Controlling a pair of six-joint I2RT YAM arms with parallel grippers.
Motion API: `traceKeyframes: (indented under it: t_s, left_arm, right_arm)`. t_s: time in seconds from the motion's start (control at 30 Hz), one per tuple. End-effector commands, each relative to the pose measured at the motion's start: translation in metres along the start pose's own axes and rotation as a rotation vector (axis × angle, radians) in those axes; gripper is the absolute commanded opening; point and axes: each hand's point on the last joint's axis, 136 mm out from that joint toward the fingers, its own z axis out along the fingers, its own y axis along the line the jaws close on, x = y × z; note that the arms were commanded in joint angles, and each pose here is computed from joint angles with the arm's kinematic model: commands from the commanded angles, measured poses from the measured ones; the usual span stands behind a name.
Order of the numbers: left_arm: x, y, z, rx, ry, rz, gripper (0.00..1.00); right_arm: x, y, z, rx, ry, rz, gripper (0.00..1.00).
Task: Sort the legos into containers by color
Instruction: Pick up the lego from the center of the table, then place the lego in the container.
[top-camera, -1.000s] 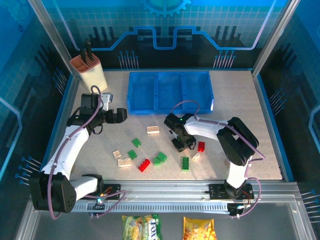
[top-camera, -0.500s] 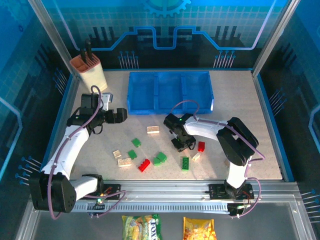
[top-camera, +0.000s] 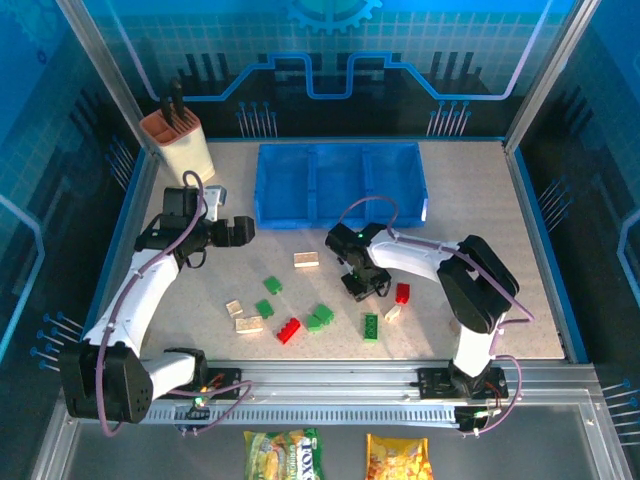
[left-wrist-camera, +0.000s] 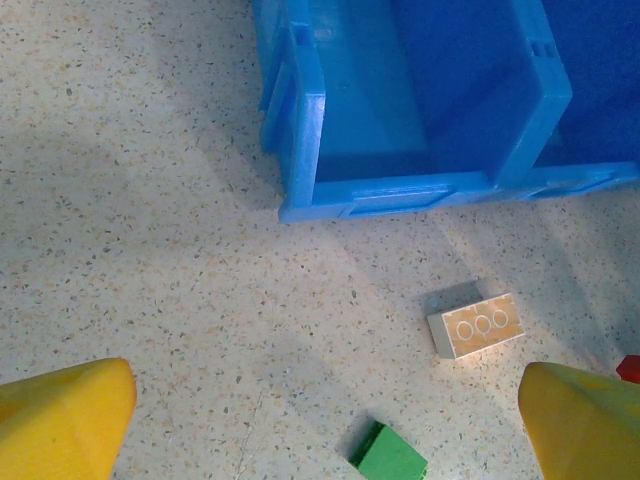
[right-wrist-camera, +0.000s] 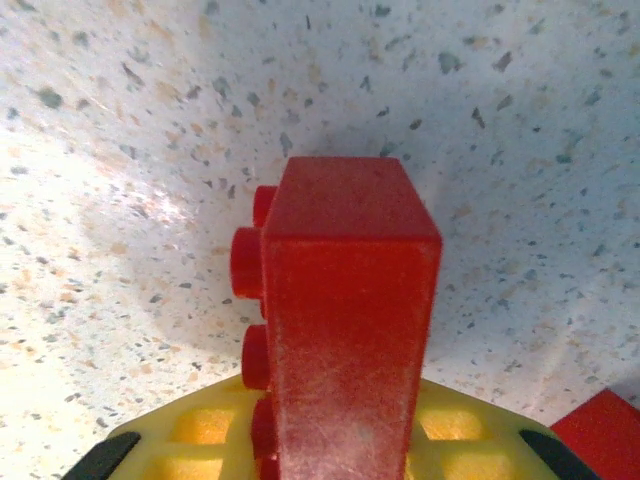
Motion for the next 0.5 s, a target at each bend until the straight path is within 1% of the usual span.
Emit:
traceKeyframes:
  t_s: [0.0,0.47]
  left_arm:
    - [0.001,-0.004,0.001,0.016,0.012,0.022,0.99]
    - [-0.002,-0.005,-0.006,0.013,-0.014,0.033,0.99]
  right_arm:
    - [-0.003,-0.002,-0.021,0.003,-0.032,0.002,0.26]
    - [-0.015,-0.028,-0.06,-0.016,-0.092,0.038,0.26]
